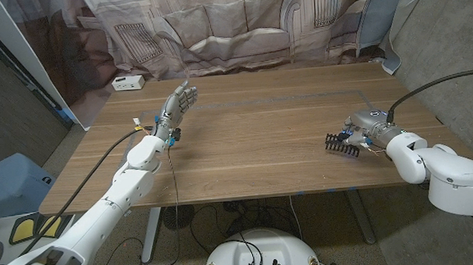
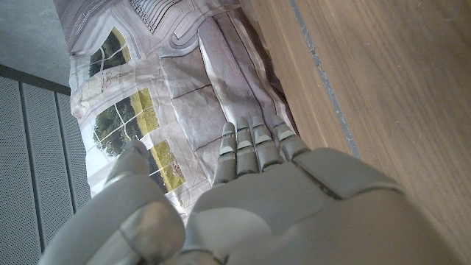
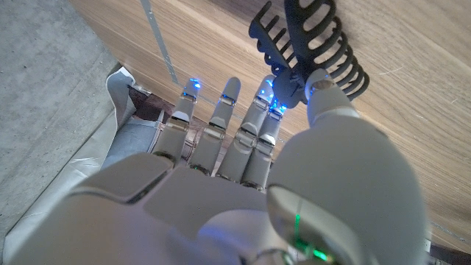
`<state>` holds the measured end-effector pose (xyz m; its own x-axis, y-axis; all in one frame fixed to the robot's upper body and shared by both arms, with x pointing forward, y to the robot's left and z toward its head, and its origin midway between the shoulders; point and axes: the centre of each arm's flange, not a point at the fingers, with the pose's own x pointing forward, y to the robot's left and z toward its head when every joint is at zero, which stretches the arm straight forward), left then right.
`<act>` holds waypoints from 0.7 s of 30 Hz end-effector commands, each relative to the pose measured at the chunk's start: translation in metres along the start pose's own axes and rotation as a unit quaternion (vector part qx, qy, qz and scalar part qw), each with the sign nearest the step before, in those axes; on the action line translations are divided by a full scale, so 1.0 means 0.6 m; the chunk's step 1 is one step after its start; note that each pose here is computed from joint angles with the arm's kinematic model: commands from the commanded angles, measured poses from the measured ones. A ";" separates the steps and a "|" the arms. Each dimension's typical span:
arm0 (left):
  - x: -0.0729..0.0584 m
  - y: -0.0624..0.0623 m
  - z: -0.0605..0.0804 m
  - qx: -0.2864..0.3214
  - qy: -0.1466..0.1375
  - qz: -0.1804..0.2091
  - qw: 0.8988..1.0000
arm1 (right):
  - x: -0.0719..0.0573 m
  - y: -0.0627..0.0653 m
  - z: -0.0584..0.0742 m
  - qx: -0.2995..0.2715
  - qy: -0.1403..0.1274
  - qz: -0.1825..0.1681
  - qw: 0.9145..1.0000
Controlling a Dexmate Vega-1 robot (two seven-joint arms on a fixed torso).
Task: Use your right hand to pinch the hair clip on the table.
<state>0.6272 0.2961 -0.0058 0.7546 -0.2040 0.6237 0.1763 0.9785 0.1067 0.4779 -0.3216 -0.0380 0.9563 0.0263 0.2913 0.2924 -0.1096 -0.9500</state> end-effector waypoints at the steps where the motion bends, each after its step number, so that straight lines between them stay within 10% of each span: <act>1: 0.002 0.002 0.002 0.000 -0.003 0.004 1.000 | 0.000 -0.004 -0.002 0.005 0.000 -0.013 1.000; 21: -0.011 0.009 0.011 0.005 -0.006 0.016 1.000 | -0.006 -0.019 -0.011 -0.012 -0.009 -0.020 1.000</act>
<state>0.6260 0.2991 -0.0063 0.7542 -0.1839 0.6304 0.1627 0.9824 0.0920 0.4751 -0.3246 -0.0333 0.9447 0.0299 0.3265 0.3278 -0.1114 -0.9382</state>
